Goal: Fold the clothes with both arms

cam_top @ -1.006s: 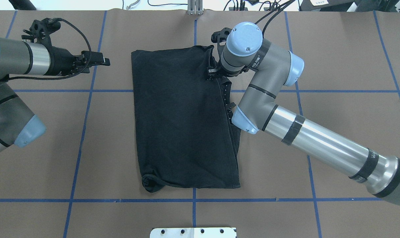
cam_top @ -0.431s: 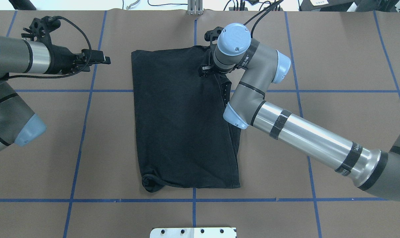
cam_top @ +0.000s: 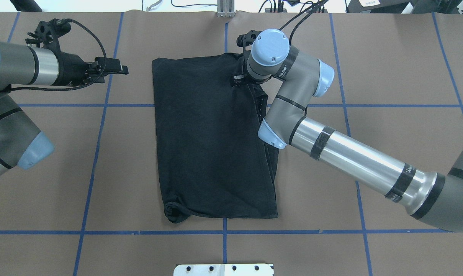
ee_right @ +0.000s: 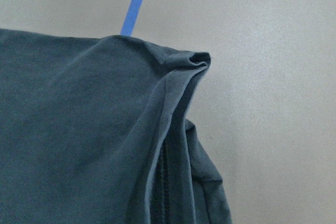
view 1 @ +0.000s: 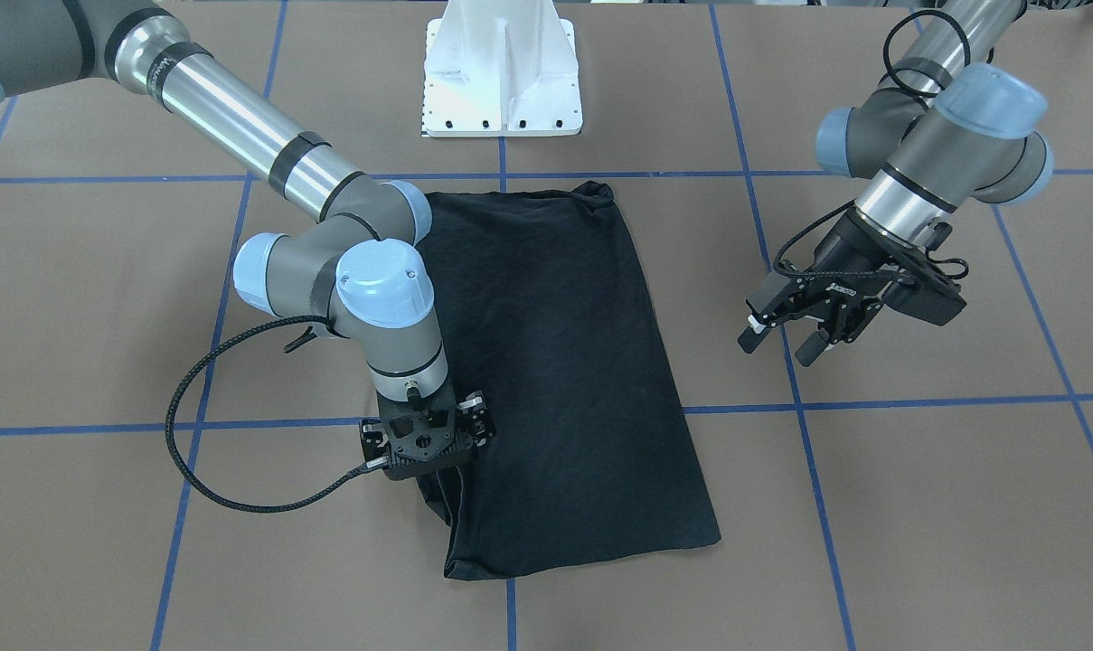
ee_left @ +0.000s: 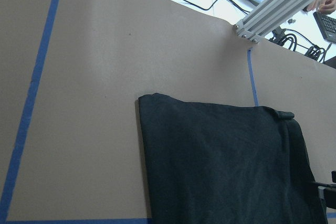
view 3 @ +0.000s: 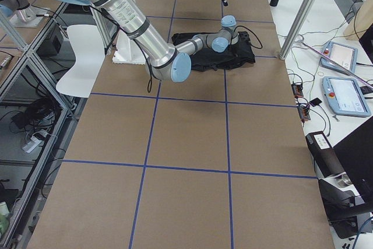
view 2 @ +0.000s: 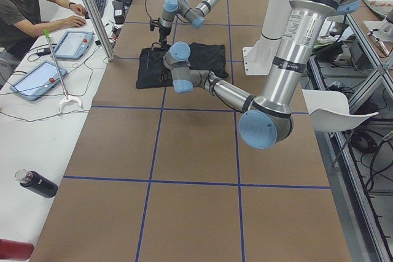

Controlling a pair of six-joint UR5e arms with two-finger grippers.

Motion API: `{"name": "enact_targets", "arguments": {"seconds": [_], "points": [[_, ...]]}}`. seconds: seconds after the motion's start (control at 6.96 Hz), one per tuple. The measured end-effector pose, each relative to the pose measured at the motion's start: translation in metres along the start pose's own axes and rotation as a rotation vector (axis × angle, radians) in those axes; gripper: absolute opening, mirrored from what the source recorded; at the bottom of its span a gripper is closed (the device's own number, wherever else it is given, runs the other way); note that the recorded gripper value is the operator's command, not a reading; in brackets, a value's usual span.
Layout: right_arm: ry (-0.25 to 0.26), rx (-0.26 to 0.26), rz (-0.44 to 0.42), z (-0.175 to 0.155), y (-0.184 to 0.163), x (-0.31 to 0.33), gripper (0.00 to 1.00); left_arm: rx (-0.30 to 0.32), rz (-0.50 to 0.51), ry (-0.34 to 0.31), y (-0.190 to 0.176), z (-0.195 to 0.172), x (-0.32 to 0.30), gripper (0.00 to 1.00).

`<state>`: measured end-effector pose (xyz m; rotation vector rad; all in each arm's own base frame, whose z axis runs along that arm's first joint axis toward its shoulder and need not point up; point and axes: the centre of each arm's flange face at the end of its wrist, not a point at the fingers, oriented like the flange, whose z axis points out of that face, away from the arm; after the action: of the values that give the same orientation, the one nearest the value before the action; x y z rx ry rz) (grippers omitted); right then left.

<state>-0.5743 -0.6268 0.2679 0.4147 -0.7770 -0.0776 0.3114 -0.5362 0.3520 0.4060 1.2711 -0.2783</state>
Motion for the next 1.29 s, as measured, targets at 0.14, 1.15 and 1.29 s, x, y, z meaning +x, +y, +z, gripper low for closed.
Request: {"name": "enact_targets", "arguments": {"seconds": [0.14,1.15,1.29], "points": [[0.0,0.004,0.0,0.003,-0.001,0.0,0.99,-0.001,0.0,-0.001,0.0,0.001,0.0,1.0],[0.028,0.002,0.016,0.008,-0.01,0.03,0.99,-0.003,0.0,-0.011,-0.001,0.009,-0.008,1.0],[0.039,-0.001,0.023,0.011,-0.011,0.04,0.99,-0.004,0.0,-0.011,-0.001,0.009,-0.008,1.0]]}}
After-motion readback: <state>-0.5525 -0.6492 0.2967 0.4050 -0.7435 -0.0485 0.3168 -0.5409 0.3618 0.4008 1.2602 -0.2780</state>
